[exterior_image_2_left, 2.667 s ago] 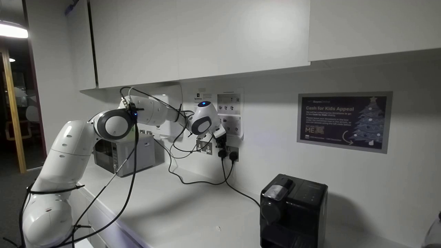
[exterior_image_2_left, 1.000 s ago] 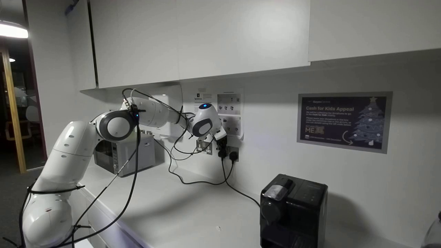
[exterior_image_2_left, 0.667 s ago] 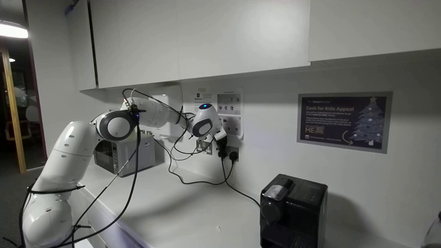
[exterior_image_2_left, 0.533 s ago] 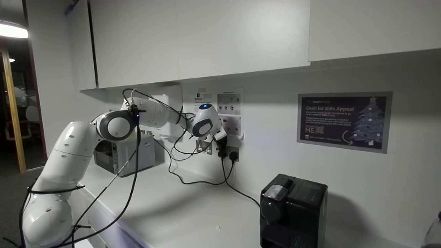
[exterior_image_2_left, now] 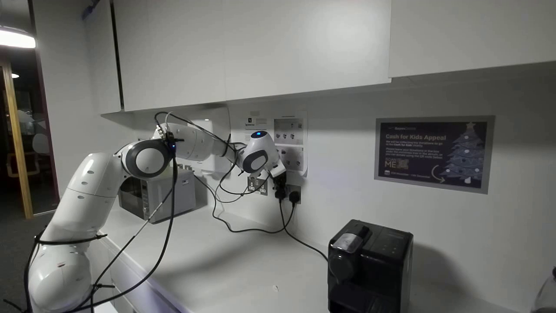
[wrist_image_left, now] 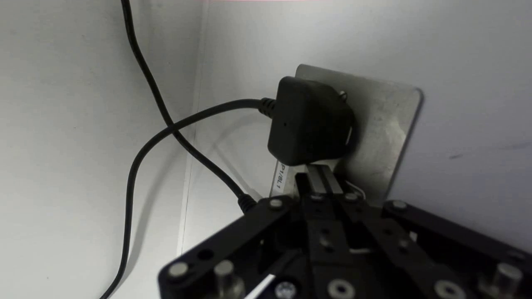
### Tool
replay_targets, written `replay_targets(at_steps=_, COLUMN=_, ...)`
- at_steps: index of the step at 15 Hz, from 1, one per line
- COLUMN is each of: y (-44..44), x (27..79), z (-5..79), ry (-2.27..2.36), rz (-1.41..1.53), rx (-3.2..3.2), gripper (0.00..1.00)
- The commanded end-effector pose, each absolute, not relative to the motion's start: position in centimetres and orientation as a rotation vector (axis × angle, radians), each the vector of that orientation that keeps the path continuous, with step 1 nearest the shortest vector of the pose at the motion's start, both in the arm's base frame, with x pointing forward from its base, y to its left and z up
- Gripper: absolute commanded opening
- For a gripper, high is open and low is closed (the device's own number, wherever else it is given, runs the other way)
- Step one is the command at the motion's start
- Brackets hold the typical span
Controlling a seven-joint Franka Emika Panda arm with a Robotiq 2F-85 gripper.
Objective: Press the switches on the bottom right socket.
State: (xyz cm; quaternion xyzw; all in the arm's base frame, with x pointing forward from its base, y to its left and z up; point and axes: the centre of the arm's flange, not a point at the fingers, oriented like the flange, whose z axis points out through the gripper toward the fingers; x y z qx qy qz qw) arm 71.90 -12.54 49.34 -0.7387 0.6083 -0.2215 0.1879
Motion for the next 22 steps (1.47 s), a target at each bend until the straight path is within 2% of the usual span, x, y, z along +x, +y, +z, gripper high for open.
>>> replay_targets(at_steps=1, y=-12.0, x=71.6, z=49.1, ry=1.703, rz=-0.642, rx=-2.111, gripper=0.00)
replay_targets(at_steps=11, y=-11.3, x=64.8, z=48.7, ry=1.614, rz=-0.568, rx=-2.294, gripper=0.00)
replay_targets(at_steps=22, y=-11.6, x=66.7, z=50.0, ry=1.618, rz=-0.620, rx=-2.240, gripper=0.00)
